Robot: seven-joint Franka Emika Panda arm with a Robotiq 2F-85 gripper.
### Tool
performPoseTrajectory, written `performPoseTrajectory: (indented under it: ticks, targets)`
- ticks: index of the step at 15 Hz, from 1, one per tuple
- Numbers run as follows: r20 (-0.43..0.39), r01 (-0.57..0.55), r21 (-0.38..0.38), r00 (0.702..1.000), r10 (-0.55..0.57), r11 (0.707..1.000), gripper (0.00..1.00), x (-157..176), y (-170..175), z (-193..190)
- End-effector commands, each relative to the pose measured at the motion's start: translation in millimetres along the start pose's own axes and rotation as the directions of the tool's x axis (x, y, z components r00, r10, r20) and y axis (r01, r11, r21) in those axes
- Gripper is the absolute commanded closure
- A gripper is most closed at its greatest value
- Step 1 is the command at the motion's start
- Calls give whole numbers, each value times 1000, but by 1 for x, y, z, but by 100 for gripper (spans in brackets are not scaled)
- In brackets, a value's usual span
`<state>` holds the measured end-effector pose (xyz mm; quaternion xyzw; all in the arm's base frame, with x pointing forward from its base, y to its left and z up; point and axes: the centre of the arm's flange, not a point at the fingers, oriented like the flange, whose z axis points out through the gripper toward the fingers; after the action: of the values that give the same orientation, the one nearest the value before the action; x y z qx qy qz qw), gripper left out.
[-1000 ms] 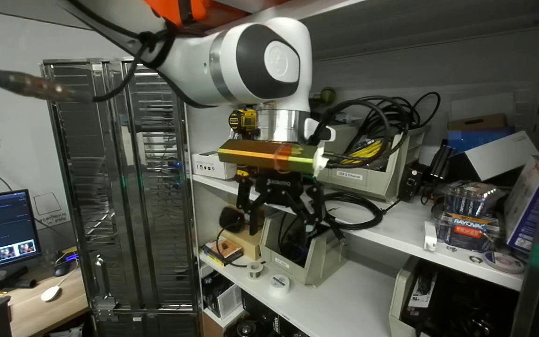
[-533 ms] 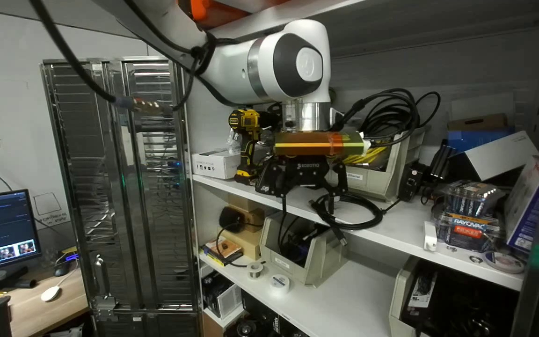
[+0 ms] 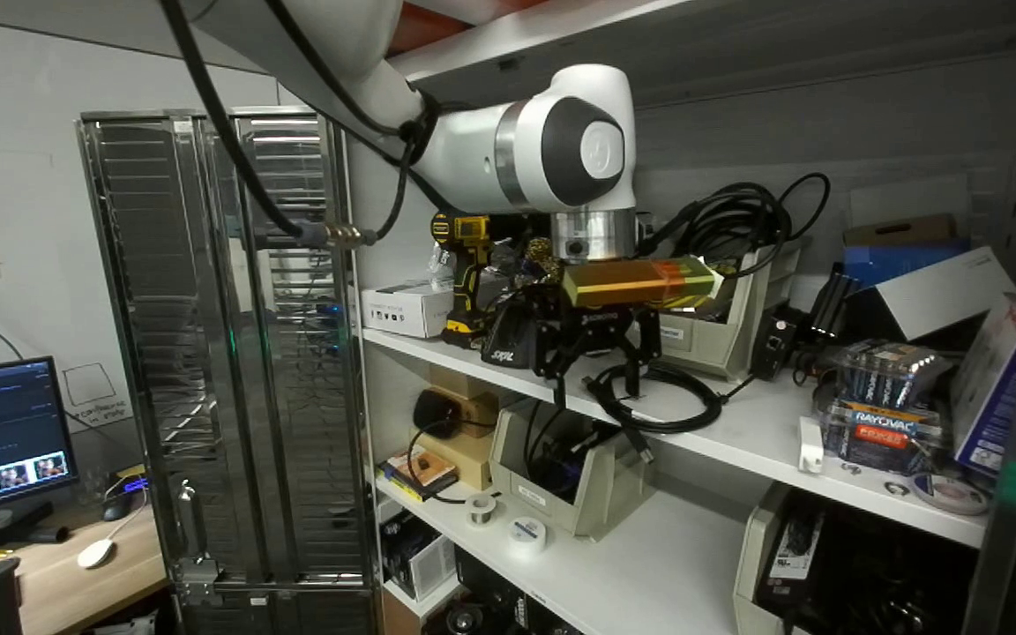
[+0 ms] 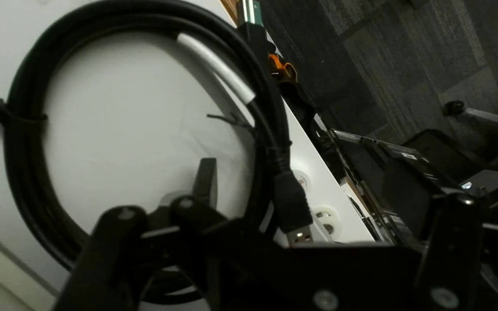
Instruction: Pick up the black cable and put it in the cable tray
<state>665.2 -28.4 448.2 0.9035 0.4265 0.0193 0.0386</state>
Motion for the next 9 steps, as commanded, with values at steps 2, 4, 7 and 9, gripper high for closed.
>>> performPoseTrajectory:
  ticks: [2, 4, 7, 9]
  targets:
    - [-9, 86, -26, 996, -86, 996, 38, 8, 11, -2]
    - [-9, 102, -33, 995, -102, 994, 56, 8, 9, -3]
    - [-12, 108, -48, 994, -109, 993, 80, 7, 9, -10]
    - [-10, 107, -62, 994, -107, 992, 87, 5, 8, -12]
